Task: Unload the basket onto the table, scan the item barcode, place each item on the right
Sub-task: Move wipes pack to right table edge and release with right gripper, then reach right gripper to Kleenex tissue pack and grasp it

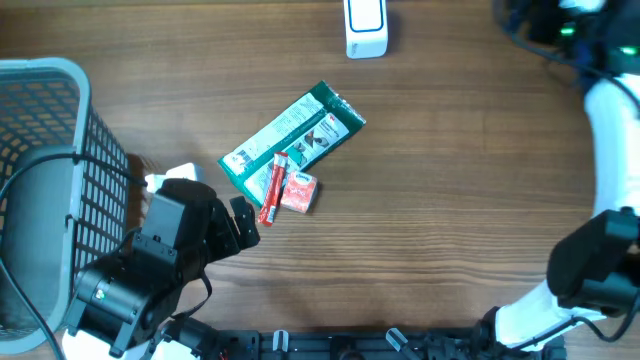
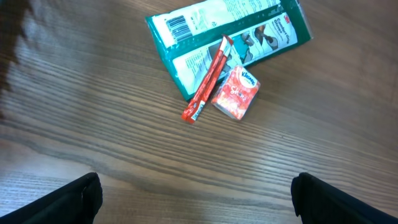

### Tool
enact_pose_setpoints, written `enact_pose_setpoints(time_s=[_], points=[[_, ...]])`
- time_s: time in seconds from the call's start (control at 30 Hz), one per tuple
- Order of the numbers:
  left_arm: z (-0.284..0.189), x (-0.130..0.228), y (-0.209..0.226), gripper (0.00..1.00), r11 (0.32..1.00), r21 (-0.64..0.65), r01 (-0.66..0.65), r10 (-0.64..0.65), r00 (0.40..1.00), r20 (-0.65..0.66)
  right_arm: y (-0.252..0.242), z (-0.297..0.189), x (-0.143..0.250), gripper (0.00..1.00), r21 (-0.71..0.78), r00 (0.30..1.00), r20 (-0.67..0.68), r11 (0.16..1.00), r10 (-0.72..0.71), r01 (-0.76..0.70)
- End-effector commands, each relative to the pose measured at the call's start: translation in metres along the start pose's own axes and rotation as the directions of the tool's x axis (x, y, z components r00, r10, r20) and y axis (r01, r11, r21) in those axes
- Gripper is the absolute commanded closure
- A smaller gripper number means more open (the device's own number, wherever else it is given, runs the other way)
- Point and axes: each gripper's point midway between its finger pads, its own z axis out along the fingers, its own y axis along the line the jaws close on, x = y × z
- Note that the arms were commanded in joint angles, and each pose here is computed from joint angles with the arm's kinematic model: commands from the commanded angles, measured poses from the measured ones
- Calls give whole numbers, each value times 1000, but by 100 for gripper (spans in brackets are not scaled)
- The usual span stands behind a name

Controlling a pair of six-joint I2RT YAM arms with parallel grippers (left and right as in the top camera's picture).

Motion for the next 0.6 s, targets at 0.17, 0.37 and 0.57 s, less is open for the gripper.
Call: enact_pose_setpoints(time_s=[0.17, 0.37, 0.57], points=[[-1, -3, 1, 0, 1000, -8, 11, -11, 1000, 17, 196, 26, 186, 0, -262, 838, -464, 948, -287, 180], [-1, -3, 1, 0, 1000, -8, 11, -11, 1000, 17, 241, 35, 314, 0, -668, 385, -379, 537, -841, 515], [-1, -3, 1, 0, 1000, -8, 11, -11, 1000, 17, 225, 53, 376, 3, -784, 268, -397, 476, -878, 398]])
